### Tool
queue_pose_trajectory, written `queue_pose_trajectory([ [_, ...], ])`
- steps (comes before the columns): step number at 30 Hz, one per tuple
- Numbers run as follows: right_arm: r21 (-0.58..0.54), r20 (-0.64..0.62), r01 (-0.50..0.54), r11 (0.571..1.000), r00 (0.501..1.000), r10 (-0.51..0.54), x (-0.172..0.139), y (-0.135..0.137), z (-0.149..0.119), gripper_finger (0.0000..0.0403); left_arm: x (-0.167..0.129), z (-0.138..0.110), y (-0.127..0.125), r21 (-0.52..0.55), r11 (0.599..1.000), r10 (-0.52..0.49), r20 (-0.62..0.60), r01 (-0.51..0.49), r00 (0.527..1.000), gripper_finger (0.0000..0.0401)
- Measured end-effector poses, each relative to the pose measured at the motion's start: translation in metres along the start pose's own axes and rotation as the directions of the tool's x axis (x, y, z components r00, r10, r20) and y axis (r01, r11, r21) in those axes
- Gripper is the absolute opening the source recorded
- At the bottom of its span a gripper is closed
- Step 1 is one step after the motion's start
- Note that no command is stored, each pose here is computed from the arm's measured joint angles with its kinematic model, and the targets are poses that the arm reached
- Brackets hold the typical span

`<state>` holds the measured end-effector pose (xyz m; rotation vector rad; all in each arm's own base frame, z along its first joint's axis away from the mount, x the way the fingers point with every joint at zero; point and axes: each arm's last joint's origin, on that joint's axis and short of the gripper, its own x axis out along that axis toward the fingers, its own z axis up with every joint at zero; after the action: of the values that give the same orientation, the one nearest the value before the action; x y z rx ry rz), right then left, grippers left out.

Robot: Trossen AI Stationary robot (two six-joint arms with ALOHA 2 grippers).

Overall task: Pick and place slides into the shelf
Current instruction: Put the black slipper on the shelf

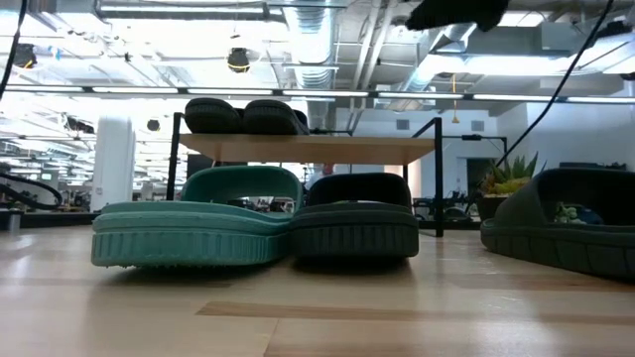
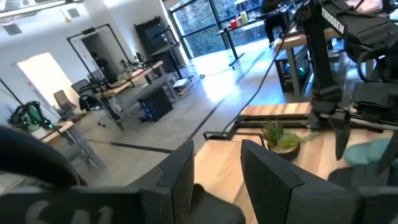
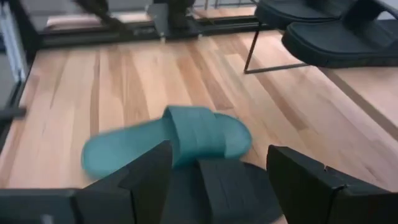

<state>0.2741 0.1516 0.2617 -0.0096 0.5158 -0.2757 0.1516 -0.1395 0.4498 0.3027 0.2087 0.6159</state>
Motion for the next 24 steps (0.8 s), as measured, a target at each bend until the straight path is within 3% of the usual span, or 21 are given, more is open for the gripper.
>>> queue_pose_trajectory([
  [4,0.006,-0.015,0.019,1.000,1.000,-0.019,0.019,0.015,0.006,0.0231,-0.008,-0.002,-0.001,-0.012,0.998,-0.055,-0.008,0.055,0.998,0.0122],
  [14,-0.185,-0.234,0.118,0.976,0.959,-0.160,0.065,0.055,0.012,0.0188,-0.033,-0.002,-0.001,-0.068,0.988,-0.137,0.072,0.142,0.988,0.0122],
  [24,-0.238,-0.362,0.166,0.957,0.899,-0.246,0.100,0.073,0.007,0.0226,-0.048,-0.005,-0.013,-0.119,0.973,-0.186,0.102,0.197,0.977,0.0122],
])
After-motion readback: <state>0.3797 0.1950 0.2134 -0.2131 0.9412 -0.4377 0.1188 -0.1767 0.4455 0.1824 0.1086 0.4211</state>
